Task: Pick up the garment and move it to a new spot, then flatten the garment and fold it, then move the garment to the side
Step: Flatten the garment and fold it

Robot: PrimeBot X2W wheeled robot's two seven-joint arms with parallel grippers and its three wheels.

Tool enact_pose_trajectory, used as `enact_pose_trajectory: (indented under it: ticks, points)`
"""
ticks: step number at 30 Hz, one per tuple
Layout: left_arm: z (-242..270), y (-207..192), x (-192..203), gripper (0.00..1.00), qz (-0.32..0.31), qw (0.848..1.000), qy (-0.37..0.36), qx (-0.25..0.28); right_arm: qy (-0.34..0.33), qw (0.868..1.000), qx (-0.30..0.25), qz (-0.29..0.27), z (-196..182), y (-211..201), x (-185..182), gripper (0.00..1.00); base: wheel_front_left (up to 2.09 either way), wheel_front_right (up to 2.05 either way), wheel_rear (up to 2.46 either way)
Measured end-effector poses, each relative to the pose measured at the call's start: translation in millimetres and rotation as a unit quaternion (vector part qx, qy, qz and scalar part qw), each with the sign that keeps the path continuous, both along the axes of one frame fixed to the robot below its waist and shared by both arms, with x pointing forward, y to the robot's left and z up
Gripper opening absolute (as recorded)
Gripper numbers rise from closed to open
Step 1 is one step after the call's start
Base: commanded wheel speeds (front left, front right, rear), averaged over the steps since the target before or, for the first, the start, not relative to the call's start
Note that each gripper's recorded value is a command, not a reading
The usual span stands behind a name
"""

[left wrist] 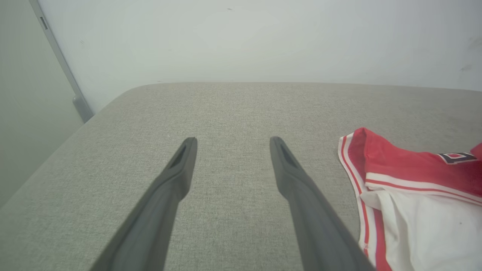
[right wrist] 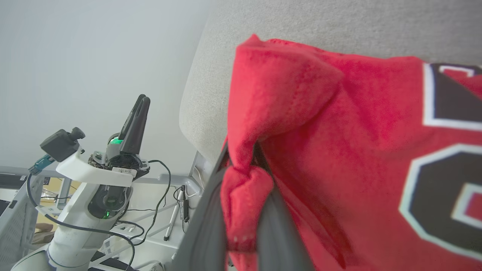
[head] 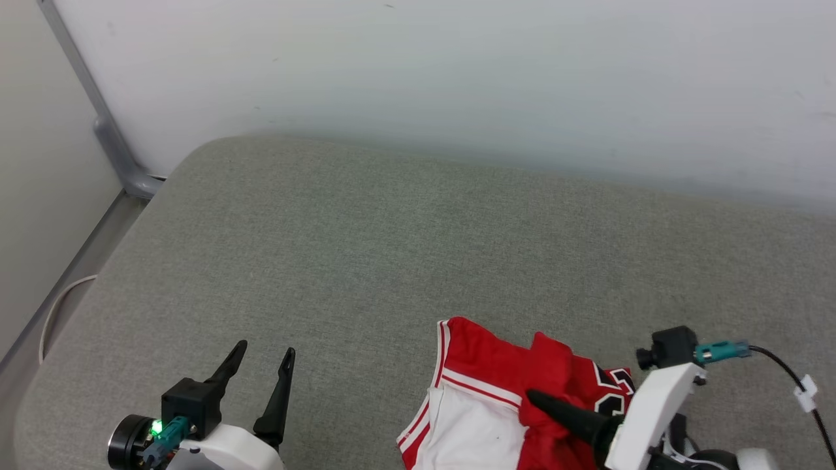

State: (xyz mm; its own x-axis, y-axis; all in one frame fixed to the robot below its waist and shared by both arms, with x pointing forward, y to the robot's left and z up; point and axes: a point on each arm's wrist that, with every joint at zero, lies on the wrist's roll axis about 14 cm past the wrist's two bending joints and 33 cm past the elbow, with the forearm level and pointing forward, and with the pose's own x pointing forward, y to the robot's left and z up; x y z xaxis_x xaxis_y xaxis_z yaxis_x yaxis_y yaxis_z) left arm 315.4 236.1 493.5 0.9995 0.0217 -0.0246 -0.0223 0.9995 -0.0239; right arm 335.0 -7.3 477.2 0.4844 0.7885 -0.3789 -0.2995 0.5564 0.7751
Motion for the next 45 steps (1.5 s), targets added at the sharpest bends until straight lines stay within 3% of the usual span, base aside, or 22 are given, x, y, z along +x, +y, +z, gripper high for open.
enact_pose_trajectory:
  ticks: [6,14,16,26,32,35,38,45]
  points:
    - [-1.7,5.4,-6.0,1.00,0.008,1.000,0.003,0.001,-0.002,1.000,0.006,0.022,-10.9,37.4,1.5,0.00,0.00,0.00,0.00]
    - [-5.2,11.9,-12.4,1.00,0.019,1.000,0.010,0.002,0.002,0.999,-0.039,-0.004,-42.2,41.7,20.0,0.00,0.00,0.00,0.00]
    - [-6.2,12.8,-12.8,1.00,0.020,1.000,0.012,0.002,-0.003,0.999,-0.049,-0.002,-45.8,44.5,22.6,1.00,0.00,0.00,0.00]
    - [-4.4,9.6,-10.0,1.00,0.015,1.000,0.008,0.001,-0.022,0.999,0.001,0.031,-19.6,80.5,15.6,1.00,0.00,0.00,0.00]
    - [2.6,2.1,-6.2,1.00,0.002,1.000,-0.004,-0.002,-0.111,0.993,-0.020,0.017,14.3,77.1,39.2,1.00,0.00,0.00,0.00]
    - [6.7,-4.6,-2.8,1.00,-0.008,1.000,-0.011,-0.007,-0.225,0.971,-0.084,0.006,39.5,60.8,61.4,1.00,0.00,0.00,0.00]
    - [13.8,-11.6,2.9,1.00,-0.015,1.000,-0.023,-0.014,-0.331,0.929,-0.167,-0.014,55.9,22.9,84.1,1.00,0.00,0.00,0.00]
    - [37.4,-23.0,17.1,1.00,-0.028,0.997,-0.063,-0.019,-0.432,0.864,-0.236,-0.104,83.7,-58.9,104.0,1.00,0.00,0.00,0.00]
